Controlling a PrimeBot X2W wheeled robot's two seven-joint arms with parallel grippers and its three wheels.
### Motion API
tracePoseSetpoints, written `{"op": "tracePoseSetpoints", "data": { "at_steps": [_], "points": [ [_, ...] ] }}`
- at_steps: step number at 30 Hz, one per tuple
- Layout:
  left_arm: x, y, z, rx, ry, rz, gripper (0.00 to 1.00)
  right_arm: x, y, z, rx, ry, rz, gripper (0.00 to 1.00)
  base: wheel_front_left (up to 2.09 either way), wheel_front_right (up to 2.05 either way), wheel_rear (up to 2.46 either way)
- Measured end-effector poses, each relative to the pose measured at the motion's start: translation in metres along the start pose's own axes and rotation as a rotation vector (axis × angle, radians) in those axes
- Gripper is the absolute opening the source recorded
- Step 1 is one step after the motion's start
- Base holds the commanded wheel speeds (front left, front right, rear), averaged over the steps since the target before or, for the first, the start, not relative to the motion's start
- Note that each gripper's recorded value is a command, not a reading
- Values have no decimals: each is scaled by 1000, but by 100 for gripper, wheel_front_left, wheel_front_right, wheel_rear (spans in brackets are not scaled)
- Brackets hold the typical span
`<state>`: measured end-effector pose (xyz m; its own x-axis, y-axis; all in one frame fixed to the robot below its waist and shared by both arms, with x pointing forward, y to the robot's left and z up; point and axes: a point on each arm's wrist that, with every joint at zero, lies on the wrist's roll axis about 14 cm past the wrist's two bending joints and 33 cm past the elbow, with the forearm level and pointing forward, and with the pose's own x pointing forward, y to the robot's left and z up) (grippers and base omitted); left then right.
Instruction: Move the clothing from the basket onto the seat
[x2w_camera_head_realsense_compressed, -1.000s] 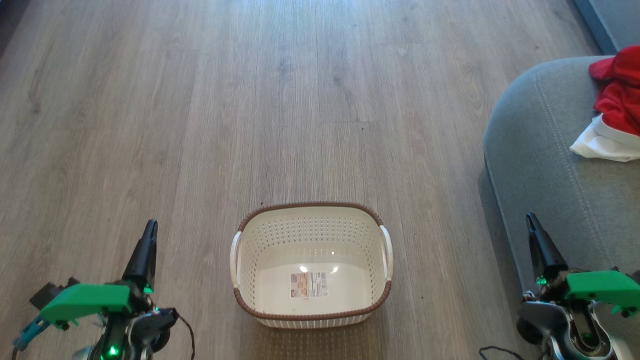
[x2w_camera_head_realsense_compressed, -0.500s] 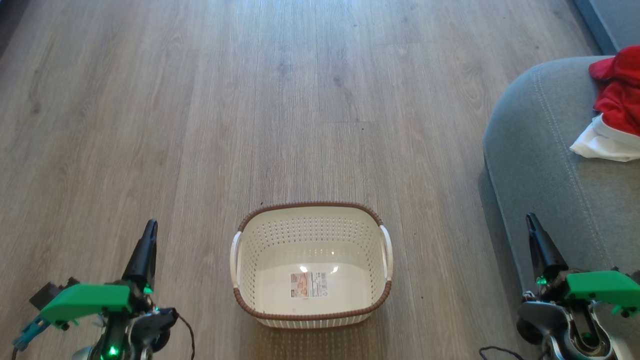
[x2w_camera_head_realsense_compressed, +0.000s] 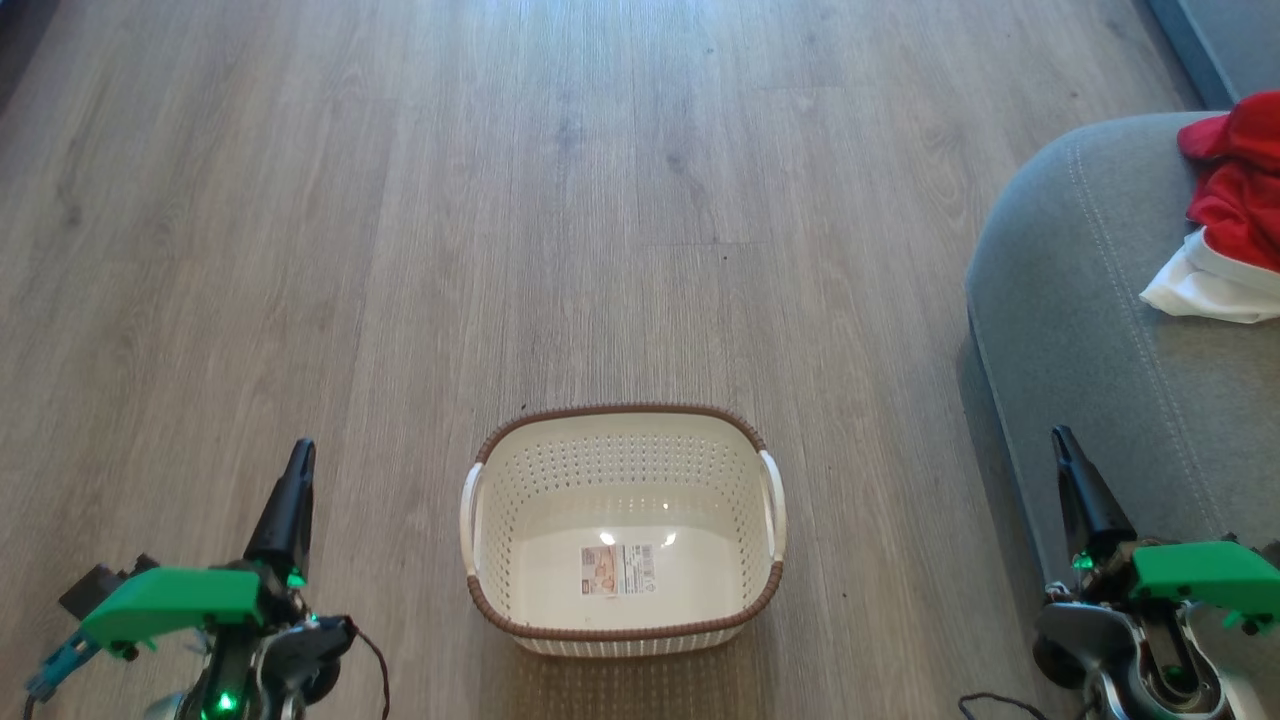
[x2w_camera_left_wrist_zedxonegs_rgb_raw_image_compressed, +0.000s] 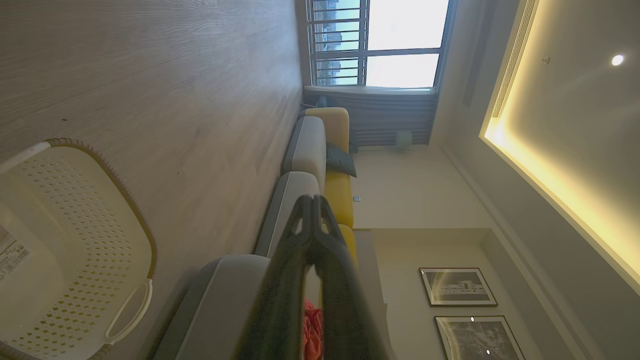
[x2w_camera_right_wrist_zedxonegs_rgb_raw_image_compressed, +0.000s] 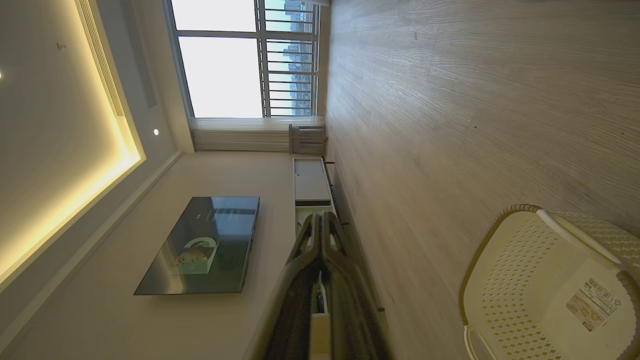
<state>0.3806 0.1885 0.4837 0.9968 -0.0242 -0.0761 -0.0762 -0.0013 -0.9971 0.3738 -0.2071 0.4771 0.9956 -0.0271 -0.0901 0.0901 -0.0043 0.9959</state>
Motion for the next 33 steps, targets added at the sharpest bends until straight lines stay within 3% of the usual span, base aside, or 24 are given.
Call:
{"op": "tracePoseSetpoints", "data": {
  "at_steps": [33],
  "points": [
    [0, 0, 0, 0, 0, 0, 0, 0, 0, 0, 0, 0, 0, 0, 0, 0, 0]
  ]
}}
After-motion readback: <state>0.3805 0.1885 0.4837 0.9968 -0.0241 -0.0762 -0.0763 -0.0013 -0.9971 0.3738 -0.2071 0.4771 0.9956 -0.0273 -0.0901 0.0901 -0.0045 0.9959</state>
